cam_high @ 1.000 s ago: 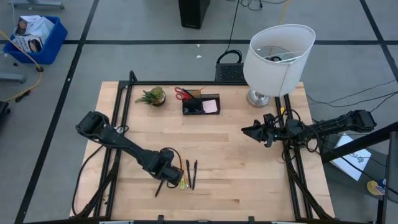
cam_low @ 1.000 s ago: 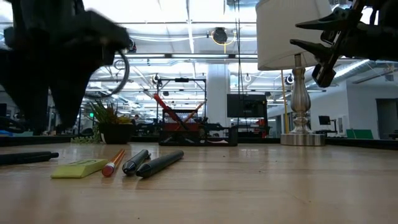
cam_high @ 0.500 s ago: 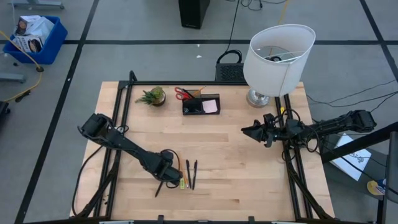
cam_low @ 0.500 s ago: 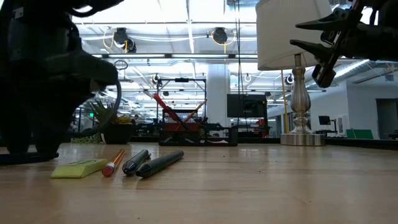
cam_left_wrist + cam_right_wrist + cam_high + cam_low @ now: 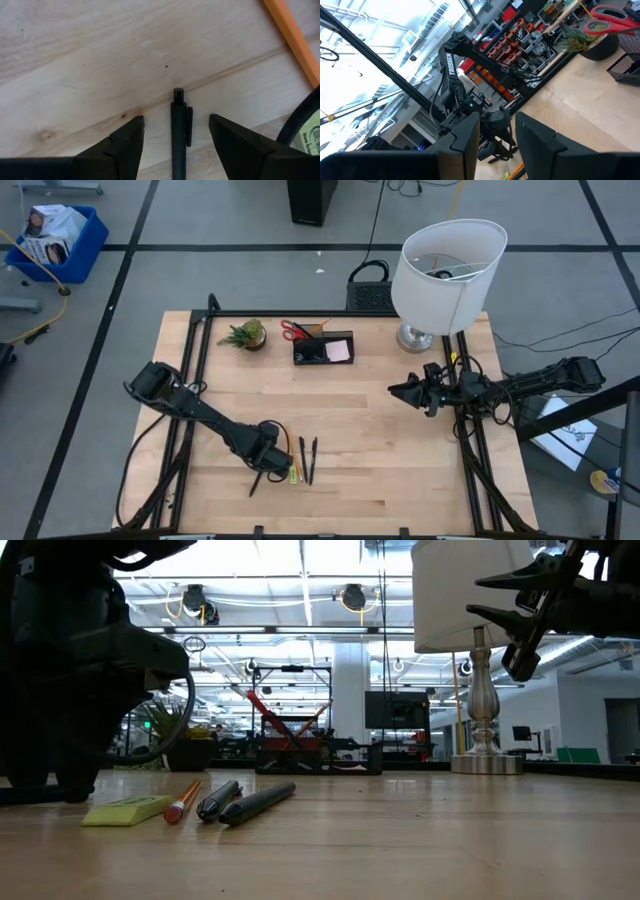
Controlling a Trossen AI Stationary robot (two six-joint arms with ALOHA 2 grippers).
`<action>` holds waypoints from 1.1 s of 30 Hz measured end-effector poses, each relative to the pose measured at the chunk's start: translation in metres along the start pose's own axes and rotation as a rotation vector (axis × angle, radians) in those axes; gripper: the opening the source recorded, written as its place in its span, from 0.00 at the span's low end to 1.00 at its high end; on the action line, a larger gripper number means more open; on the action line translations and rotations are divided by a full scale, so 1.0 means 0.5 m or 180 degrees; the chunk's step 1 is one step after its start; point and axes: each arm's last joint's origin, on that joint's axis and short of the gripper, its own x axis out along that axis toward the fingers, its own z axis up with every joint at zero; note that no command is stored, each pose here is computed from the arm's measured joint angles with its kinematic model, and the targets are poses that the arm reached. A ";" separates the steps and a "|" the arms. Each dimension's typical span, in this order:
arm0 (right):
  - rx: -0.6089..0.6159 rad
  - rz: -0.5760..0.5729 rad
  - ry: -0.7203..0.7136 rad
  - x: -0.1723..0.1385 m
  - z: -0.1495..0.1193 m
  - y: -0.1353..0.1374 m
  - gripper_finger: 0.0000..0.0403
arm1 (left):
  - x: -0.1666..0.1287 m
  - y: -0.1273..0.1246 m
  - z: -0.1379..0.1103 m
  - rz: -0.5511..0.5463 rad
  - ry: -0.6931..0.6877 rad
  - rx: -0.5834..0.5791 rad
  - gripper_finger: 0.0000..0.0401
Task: Pick and place office supplies into organizer
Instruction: Put the black pen into the black desk organizer
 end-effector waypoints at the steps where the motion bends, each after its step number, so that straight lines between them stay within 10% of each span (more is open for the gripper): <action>1: 0.0000 0.0000 0.0000 0.000 0.000 0.000 0.29 | 0.000 0.000 0.001 0.0001 0.0002 -0.0006 0.58; 33: 0.0000 0.0000 -0.0001 0.000 0.000 0.000 0.29 | 0.001 -0.009 0.008 -0.0136 -0.0083 0.0380 0.10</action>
